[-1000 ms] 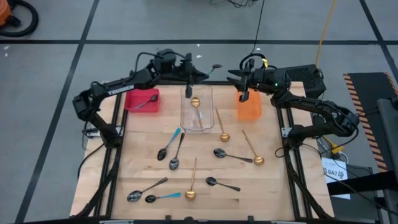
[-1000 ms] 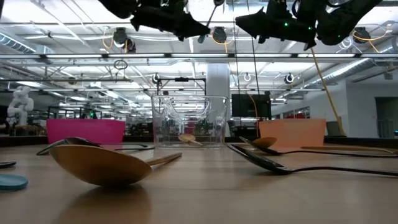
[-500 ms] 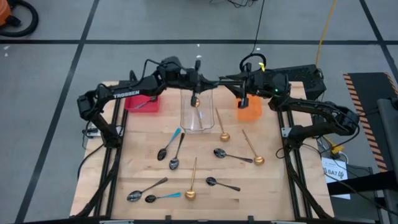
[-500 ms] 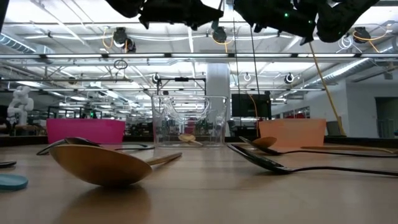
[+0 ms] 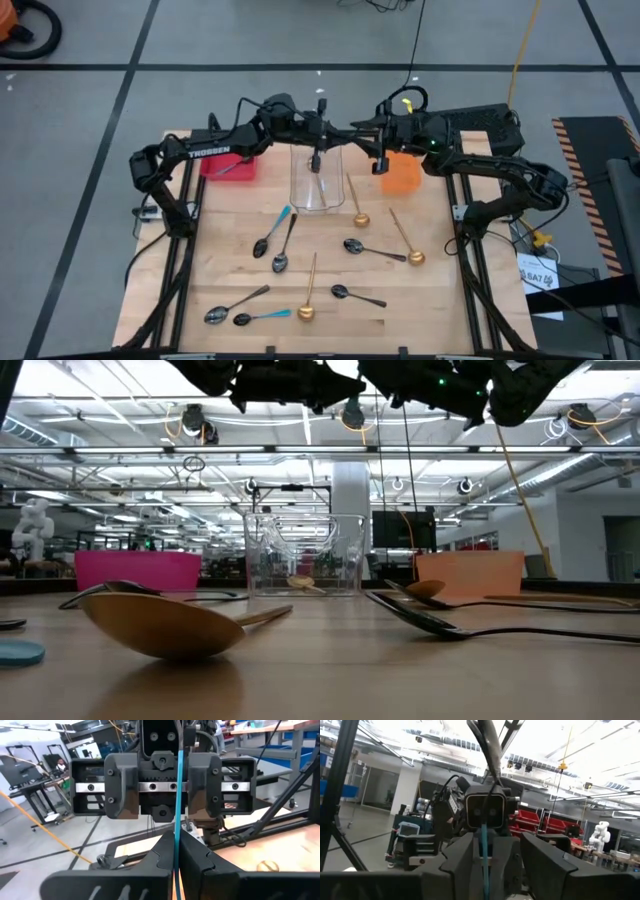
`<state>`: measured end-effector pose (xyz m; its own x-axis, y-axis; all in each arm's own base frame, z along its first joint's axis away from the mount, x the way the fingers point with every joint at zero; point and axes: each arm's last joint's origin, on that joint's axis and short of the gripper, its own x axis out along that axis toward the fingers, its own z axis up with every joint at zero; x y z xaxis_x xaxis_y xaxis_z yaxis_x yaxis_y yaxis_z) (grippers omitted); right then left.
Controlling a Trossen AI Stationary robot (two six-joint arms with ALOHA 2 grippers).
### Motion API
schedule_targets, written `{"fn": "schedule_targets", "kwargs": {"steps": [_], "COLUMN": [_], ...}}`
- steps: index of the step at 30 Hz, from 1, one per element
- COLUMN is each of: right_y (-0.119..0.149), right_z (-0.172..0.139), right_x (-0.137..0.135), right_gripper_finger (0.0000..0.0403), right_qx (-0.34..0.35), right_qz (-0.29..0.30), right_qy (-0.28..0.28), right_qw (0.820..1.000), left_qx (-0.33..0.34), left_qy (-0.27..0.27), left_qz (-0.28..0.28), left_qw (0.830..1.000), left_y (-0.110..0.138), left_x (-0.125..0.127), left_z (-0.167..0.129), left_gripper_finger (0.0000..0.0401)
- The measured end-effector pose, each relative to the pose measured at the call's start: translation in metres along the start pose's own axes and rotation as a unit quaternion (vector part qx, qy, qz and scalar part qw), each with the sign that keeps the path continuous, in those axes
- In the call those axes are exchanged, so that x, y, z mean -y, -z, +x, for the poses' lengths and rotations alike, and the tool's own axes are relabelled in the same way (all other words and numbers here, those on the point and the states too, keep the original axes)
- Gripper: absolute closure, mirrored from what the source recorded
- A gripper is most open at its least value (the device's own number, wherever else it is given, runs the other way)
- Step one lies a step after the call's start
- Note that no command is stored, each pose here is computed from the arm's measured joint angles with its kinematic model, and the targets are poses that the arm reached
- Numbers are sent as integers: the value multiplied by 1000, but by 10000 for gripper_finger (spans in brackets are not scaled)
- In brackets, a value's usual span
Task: Sort silverware by color (type)
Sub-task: Put the blue spoon into the red bin
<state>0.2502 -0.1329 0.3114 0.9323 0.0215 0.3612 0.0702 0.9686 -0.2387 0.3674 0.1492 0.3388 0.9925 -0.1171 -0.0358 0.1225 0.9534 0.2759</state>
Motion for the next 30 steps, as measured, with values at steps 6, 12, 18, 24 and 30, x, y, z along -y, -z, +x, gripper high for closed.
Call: {"fn": "schedule_targets", "kwargs": {"steps": [6, 12, 18, 24, 30], "right_y": [-1, -2, -2, -1, -1], "right_z": [0, 0, 0, 0, 0], "right_x": [0, -1, -1, -1, 0], "right_gripper_finger": [266, 348, 392, 398, 400], "right_qx": [7, 9, 8, 7, 5], "right_qz": [-4, -20, -20, -16, -6], "right_qy": [0, -4, -3, 0, 2], "right_qw": [1000, 1000, 1000, 1000, 1000], "left_qx": [-2, -2, -7, -8, -13], "left_qy": [-5, -7, -21, -29, -34], "left_qz": [1, 2, 1, -17, -32], "left_qw": [1000, 1000, 1000, 999, 999], "left_y": [1, 1, 1, 2, 4], "left_x": [-1, -2, -3, -6, -10], "left_z": [0, -1, -1, -2, -5], "left_gripper_finger": [389, 389, 389, 387, 351]}}
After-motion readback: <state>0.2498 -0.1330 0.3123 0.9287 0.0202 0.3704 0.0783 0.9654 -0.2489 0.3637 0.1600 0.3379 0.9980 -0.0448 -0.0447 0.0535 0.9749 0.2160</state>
